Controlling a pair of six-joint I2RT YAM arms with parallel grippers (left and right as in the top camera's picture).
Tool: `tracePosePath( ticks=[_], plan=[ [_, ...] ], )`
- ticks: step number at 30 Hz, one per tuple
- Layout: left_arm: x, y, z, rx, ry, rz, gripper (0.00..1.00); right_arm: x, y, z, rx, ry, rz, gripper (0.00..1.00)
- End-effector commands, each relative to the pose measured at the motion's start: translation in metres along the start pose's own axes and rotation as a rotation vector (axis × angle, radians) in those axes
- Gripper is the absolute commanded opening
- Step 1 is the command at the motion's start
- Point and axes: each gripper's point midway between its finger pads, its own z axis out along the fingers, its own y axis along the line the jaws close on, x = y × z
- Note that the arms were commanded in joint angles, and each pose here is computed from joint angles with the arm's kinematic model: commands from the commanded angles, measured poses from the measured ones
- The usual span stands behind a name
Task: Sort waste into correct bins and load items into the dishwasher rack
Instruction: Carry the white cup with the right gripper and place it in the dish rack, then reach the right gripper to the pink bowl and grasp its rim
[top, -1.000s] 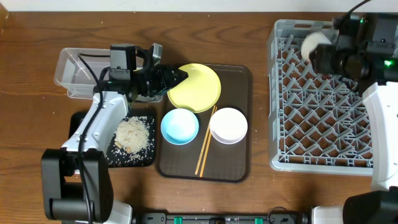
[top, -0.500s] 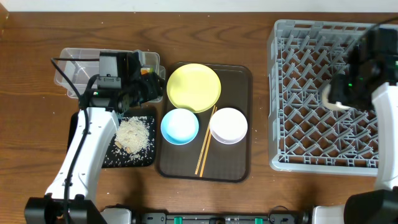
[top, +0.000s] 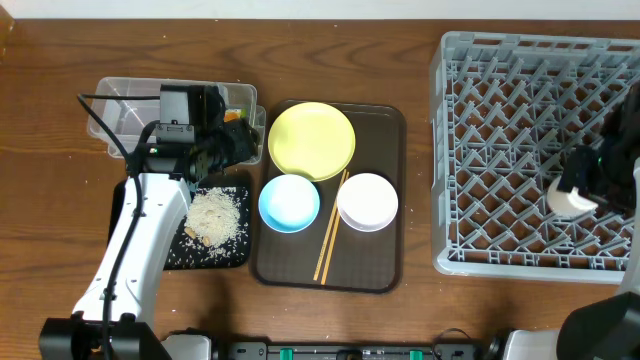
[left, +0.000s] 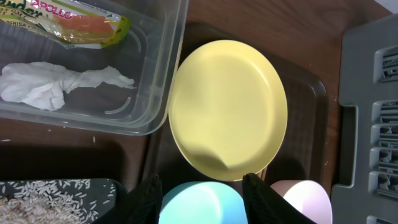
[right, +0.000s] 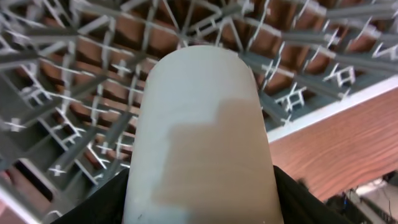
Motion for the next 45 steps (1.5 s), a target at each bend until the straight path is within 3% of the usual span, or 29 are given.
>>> tracePosePath(
  ticks=[1,8,11,12,15,16,18,19,23,26,34,39,45],
  plan=[
    [-0.004,0.000,-0.003,-0.008,-0.015,0.027,0.45,0.008,-0.003,0.009,0.002,0.021,0.025,0.43],
    [-0.004,0.000,-0.003,-0.008,-0.015,0.027,0.45,0.012,-0.002,0.030,0.004,0.035,0.028,0.47],
    [-0.004,0.000,-0.003,-0.008,-0.015,0.027,0.45,0.010,-0.002,0.032,0.003,0.028,0.028,0.53],
    [-0.004,0.000,-0.003,-0.008,-0.015,0.027,0.45,0.009,-0.002,0.032,0.003,0.025,0.029,0.60],
    [-0.004,0.000,-0.003,-0.008,-0.015,0.027,0.45,0.008,-0.002,0.032,0.002,0.017,0.029,0.66],
    [-0.004,0.000,-0.003,-0.008,-0.015,0.027,0.45,0.007,-0.001,0.032,0.001,0.017,0.029,0.72],
    [-0.004,0.000,-0.003,-0.008,-0.014,0.027,0.45,0.007,-0.001,0.032,0.000,0.014,0.029,0.95],
    [-0.004,0.000,-0.003,-0.008,-0.015,0.027,0.45,0.006,-0.001,0.032,0.000,0.011,0.030,0.99],
    [-0.004,0.000,-0.003,-0.008,-0.014,0.027,0.46,-0.004,0.011,0.032,-0.070,-0.026,0.032,0.99],
    [-0.002,0.000,-0.003,-0.010,-0.010,0.026,0.51,-0.014,0.042,0.027,-0.240,-0.060,0.019,0.99],
    [0.012,0.036,-0.007,-0.202,0.031,-0.004,0.57,-0.046,0.161,-0.033,-0.773,-0.309,-0.316,0.96],
    [0.026,0.054,-0.013,-0.301,0.077,-0.014,0.61,-0.022,0.217,-0.041,-0.774,-0.360,-0.570,0.95],
    [0.032,0.060,-0.015,-0.329,0.101,-0.018,0.65,0.018,0.265,-0.023,-0.613,-0.348,-0.778,0.95]
  ],
)
